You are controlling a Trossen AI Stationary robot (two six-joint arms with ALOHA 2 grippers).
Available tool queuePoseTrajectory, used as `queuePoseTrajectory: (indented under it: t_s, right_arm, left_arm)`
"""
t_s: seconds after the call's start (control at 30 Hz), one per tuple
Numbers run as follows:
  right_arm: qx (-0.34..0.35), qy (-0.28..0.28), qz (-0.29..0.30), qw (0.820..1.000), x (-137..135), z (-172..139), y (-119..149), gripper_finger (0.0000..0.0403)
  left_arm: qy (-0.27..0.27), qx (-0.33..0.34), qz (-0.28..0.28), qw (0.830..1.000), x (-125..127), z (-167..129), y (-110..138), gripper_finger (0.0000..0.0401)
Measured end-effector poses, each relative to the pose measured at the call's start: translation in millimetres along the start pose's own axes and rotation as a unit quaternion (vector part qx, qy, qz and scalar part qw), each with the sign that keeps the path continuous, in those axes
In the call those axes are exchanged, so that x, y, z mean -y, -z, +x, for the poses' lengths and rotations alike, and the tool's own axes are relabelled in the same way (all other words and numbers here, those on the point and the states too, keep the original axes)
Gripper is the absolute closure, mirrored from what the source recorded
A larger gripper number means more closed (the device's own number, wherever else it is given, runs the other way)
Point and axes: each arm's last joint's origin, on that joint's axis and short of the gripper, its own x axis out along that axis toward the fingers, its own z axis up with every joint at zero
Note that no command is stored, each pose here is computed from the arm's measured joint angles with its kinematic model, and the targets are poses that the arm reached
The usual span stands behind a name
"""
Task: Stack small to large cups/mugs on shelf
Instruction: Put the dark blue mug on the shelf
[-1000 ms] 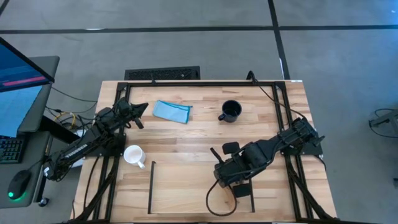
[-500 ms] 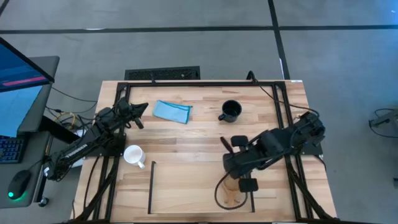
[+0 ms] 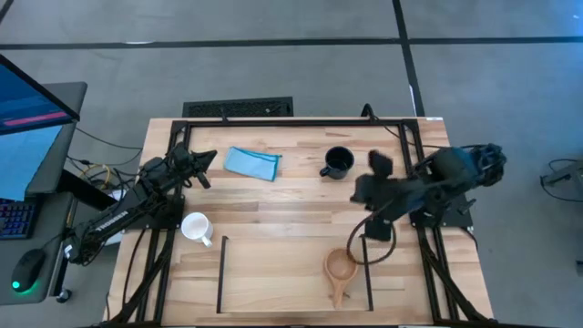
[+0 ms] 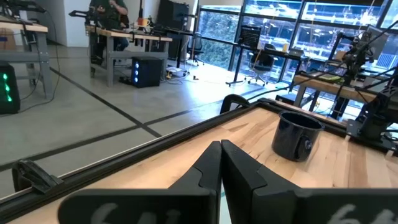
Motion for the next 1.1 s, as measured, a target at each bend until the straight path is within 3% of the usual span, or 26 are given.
queuePoseTrajectory:
  t_s: [0.27,0.37,0.83,1.1]
  right_arm:
    - [0.014,0.133,0.037,0.99,38,3,24,0.0401]
    - [0.024,0.156,0.069,0.985,49,12,36,0.0401]
    - [0.16,0.075,0.118,0.977,85,89,91,0.0401]
    - [0.257,0.057,0.16,0.951,119,114,136,0.0401]
  left_arm:
    - [0.0,0.0,-0.014,1.0,0,0,0,0.0401]
    - [0.001,0.002,-0.033,0.999,0,0,0,0.0401]
    - [0.001,0.004,-0.021,1.0,0,0,-1,0.0401]
    - [-0.015,0.007,-0.022,1.0,-1,0,-1,0.0401]
